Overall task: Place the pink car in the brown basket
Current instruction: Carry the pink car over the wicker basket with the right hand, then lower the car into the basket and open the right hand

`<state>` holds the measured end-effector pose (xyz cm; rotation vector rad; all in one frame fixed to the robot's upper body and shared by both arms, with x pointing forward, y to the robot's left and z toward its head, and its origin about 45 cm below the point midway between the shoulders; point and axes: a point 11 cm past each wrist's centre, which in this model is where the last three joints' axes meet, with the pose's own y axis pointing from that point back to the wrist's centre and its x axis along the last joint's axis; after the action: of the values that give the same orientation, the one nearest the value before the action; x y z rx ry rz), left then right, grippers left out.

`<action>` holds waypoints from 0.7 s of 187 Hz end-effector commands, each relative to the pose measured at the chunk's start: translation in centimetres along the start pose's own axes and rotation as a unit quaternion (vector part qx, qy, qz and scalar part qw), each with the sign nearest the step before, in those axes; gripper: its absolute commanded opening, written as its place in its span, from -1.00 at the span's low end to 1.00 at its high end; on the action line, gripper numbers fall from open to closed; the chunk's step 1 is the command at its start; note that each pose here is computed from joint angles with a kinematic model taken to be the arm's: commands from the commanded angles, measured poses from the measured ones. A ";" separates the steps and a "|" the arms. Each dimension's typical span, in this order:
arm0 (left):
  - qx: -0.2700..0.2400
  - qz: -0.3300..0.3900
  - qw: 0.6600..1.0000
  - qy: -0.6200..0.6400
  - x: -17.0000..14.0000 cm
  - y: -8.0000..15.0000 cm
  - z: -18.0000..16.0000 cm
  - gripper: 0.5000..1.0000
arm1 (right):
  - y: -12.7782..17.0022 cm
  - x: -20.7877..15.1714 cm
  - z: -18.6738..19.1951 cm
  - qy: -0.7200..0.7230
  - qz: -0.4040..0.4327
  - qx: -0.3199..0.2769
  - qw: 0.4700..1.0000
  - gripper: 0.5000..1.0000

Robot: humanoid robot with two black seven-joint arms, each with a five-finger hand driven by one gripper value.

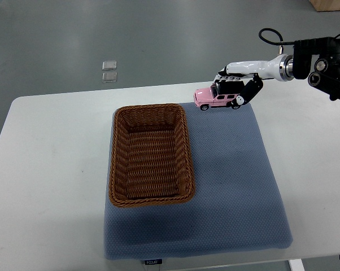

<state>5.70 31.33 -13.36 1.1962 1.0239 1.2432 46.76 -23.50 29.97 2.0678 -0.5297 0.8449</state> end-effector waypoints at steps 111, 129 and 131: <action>0.000 0.000 1.000 -0.001 0.0 0.0 0.0 1.00 | -10.6 -5.0 -12.5 0.039 -0.053 0.089 0.994 -0.97; 0.000 0.000 1.000 -0.001 0.0 0.0 0.0 1.00 | -11.4 -6.8 -12.1 0.033 -0.059 0.086 0.994 -0.91; 0.000 0.000 1.000 -0.001 0.0 0.0 0.0 1.00 | -11.5 -6.9 -12.1 0.032 -0.059 0.086 0.994 -0.90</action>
<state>5.72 31.33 -13.36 1.1967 1.0230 1.2427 45.11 -7.09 25.88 2.1923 -0.3114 0.9270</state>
